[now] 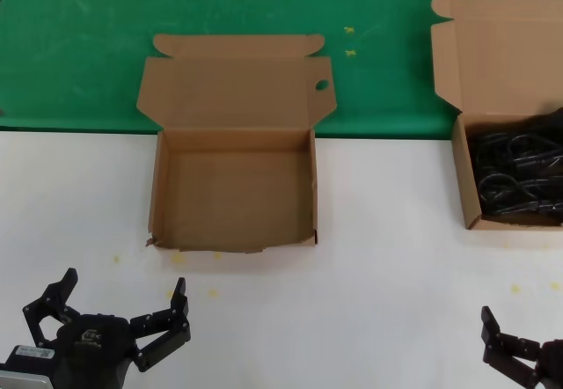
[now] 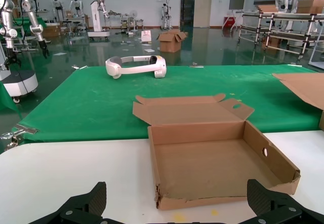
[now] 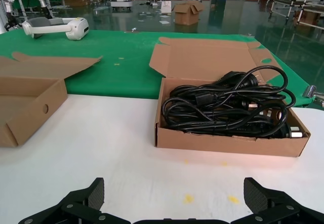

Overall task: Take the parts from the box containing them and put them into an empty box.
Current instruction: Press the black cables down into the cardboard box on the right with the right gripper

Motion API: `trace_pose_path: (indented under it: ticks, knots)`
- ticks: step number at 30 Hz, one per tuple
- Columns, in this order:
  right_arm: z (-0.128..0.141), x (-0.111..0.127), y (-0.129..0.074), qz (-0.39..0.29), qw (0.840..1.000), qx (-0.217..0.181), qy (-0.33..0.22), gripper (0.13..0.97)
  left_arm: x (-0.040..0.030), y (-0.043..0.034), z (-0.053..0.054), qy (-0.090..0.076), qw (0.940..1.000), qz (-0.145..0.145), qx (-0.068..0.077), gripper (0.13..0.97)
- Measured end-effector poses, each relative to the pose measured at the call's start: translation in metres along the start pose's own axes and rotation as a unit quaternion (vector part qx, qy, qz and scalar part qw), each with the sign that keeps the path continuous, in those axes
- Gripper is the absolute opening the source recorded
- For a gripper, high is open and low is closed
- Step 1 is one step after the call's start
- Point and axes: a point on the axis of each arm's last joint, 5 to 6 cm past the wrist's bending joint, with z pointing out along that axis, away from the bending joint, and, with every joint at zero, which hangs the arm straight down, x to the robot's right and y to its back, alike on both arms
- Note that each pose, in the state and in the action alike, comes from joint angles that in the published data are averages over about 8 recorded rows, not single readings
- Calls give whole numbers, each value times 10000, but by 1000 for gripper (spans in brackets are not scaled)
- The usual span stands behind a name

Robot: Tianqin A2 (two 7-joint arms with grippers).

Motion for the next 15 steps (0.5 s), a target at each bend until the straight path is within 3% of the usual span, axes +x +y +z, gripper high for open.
trace_pose_path:
  ticks: [15]
  knots:
    - [0,0,0,0,10000,0,0,966,0,0,0,0,10000,0,0,966]
